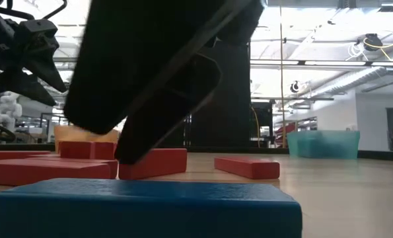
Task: Sort blocks
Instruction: Put the blue block into the blue bin
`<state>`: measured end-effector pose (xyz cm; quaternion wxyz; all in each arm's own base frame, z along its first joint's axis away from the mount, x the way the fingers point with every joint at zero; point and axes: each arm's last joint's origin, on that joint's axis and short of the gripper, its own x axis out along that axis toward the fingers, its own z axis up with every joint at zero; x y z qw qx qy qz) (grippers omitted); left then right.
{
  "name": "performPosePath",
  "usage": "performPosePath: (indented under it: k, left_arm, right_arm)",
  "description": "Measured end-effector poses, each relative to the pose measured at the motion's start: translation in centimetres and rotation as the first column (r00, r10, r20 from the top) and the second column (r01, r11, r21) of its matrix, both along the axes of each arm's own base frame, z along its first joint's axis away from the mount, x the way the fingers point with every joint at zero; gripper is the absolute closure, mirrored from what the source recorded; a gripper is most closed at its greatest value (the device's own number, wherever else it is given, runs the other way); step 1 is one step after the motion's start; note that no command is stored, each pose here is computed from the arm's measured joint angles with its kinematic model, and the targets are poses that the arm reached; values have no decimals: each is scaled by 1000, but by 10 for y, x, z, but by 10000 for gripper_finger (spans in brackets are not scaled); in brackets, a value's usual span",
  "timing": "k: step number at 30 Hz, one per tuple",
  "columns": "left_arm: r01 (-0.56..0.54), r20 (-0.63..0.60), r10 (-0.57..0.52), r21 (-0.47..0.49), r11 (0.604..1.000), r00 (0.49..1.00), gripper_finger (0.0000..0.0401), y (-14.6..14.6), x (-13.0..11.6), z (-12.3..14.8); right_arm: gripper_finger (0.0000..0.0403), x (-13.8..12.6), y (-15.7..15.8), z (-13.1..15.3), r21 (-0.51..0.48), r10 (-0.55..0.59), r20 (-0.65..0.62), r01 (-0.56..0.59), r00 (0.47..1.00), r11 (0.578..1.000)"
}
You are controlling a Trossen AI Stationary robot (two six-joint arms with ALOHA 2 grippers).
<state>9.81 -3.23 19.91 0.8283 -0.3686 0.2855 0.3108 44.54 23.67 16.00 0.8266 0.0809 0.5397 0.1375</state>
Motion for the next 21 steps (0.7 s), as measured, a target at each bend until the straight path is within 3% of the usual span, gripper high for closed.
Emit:
performPosePath:
  k: [9, 12, 16, 21]
  left_arm:
    - [0, -5, 0, 3, 1000, 1000, 173, 0, 0, 0]
    - [0, -5, 0, 3, 1000, 1000, 173, 0, 0, 0]
    - [0, -6, 0, 3, 1000, 1000, 173, 0, 0, 0]
    - [1, -7, -1, 3, 1000, 1000, 173, 0, 0, -1]
  right_arm:
    - [116, -2, 17, -25, 29, -65, -38, 66, 997, 997]
    - [122, -3, 18, -33, -6, -129, -57, 129, 990, 992]
    - [154, -8, 19, -44, -82, -212, -79, 205, 974, 975]
    - [207, -10, 20, -55, -116, -221, -99, 209, 970, 971]
